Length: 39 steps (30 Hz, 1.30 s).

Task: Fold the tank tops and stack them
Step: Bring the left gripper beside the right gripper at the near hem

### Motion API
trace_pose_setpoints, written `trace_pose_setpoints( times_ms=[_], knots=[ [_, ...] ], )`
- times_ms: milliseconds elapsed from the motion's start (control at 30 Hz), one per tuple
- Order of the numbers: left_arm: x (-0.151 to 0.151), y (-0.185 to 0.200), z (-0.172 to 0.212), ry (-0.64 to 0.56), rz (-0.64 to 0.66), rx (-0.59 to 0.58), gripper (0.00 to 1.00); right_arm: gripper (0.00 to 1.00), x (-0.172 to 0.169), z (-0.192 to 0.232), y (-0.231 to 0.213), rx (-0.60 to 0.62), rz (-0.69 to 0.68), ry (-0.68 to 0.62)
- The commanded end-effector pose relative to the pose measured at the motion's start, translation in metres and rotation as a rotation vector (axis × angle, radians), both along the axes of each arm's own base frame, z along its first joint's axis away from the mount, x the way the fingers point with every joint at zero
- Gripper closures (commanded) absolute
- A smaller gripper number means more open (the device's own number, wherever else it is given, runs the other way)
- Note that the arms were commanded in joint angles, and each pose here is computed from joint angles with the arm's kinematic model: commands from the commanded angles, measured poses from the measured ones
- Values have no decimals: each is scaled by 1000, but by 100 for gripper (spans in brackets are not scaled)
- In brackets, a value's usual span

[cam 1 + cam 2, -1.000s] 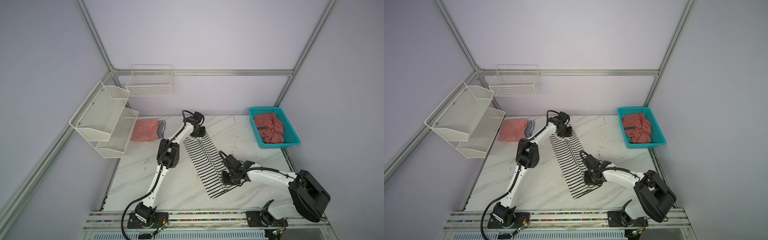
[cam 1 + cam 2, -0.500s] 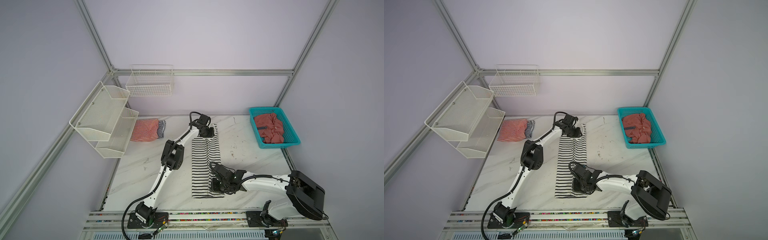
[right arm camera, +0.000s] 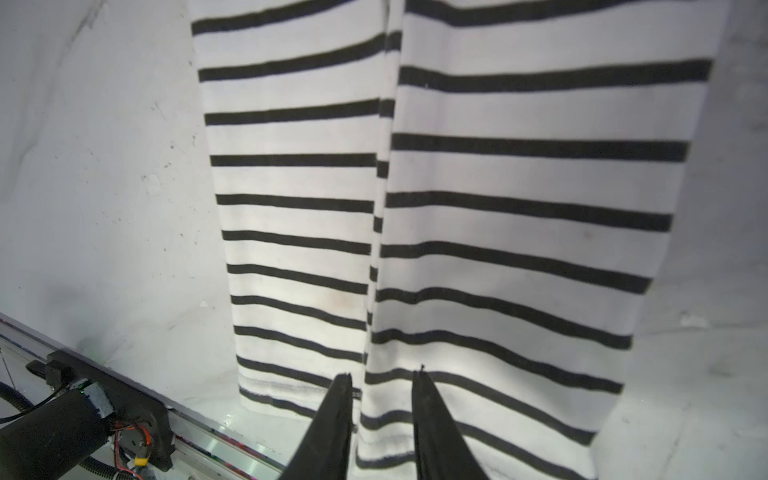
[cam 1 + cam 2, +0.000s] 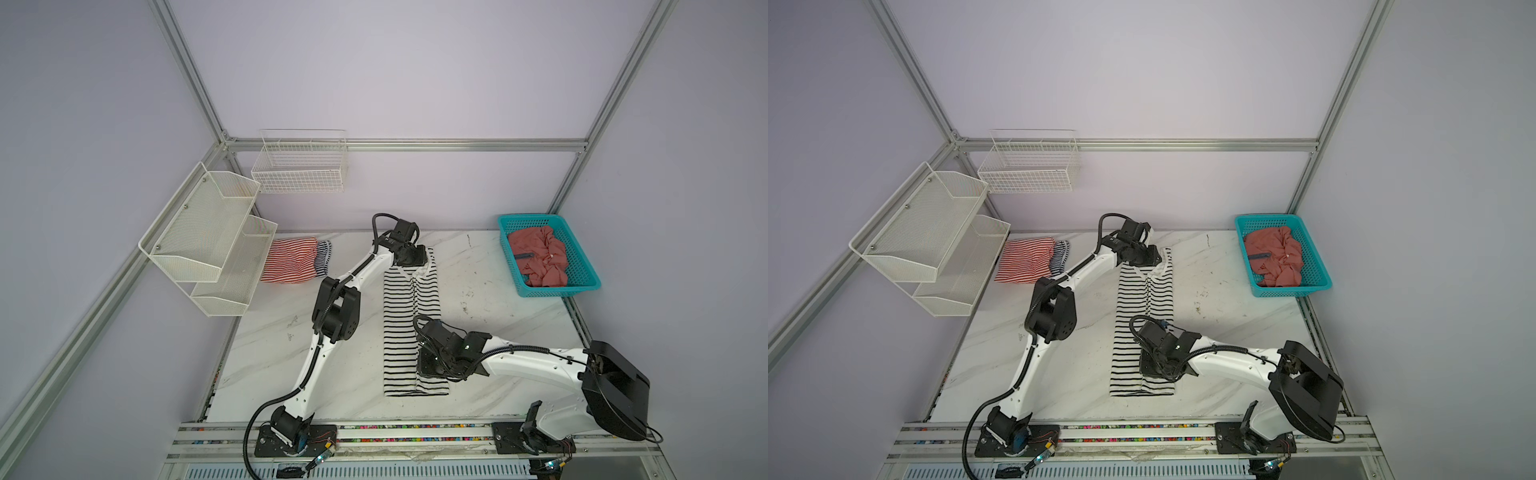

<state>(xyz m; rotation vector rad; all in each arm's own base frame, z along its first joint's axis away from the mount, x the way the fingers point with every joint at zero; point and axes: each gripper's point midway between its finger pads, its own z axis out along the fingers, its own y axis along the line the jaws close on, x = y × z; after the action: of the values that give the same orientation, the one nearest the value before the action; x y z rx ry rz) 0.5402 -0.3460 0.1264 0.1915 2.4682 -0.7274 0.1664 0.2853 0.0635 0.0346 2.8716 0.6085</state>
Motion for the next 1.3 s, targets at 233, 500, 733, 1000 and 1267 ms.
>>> trace_pose_setpoints(
  times_ms=[233, 500, 733, 1000, 1267],
  knots=[
    [-117, 98, 71, -31, 147, 130, 65, 64, -16, 7, -47, -96, -63, 6],
    [-271, 130, -6, 270, 94, 267, 54, 54, -37, -3, -59, -82, -50, 77],
    [-347, 133, -52, 478, 22, 385, 46, 50, -48, -22, -68, -143, -19, 132],
    [-376, 124, -66, 549, -20, 400, 36, 50, -49, -31, -72, -165, -13, 132],
    [-401, 118, -80, 636, -27, 341, 42, 54, -47, -39, -76, -193, -15, 129]
  ],
)
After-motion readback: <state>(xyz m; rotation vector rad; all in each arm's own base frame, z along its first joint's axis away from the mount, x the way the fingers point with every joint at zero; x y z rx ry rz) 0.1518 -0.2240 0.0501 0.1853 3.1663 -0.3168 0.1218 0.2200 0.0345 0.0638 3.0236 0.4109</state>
